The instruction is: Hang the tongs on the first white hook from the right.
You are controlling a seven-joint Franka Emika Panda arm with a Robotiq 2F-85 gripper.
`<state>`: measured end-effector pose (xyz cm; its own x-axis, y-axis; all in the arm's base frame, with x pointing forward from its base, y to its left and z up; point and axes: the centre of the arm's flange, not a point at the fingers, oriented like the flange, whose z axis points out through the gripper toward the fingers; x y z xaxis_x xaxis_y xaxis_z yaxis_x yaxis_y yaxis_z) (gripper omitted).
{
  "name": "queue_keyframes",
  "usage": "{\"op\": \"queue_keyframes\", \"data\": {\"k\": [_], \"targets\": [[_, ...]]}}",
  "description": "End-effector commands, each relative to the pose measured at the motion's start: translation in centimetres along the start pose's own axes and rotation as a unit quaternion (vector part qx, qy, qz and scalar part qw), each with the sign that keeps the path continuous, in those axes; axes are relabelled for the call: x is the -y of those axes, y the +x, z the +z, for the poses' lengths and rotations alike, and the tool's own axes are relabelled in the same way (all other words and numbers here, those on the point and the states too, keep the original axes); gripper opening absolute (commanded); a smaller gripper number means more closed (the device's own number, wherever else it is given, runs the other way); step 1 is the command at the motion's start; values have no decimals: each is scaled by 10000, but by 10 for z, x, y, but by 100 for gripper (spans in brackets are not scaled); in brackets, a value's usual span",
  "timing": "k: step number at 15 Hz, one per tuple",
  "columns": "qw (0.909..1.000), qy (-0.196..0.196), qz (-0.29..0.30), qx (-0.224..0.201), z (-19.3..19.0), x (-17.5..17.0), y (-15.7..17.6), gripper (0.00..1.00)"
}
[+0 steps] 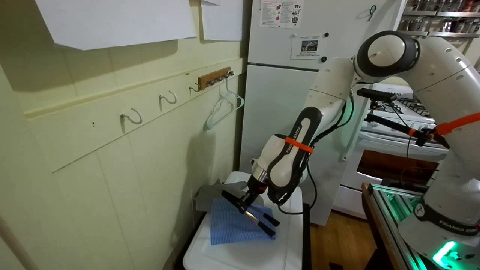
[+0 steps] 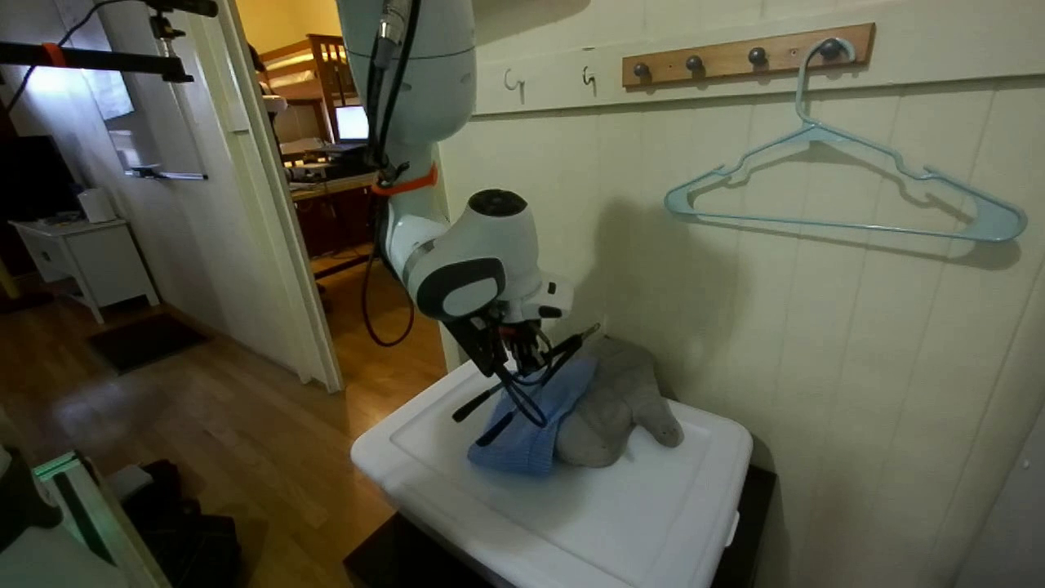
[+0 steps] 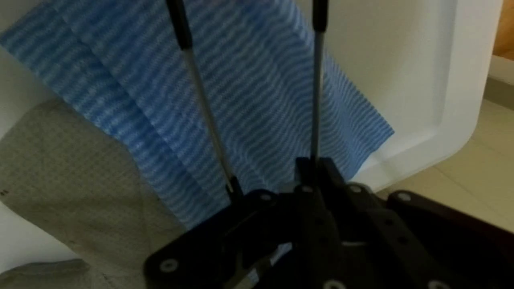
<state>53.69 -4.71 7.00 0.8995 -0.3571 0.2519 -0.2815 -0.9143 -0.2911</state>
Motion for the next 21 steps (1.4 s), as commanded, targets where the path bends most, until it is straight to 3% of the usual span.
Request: {"op": "queue_keyframes", "data": {"k": [1,7,14,21], "targets": [[9991,71,-168,-388,-30,9,-17,2],[9927,279,-682,-952,-72,20,-29,2],[9880,295,-804,-1288,-134,14,-26,2],[9734,403,-1087,-1974,-191,20,-17,2]]}}
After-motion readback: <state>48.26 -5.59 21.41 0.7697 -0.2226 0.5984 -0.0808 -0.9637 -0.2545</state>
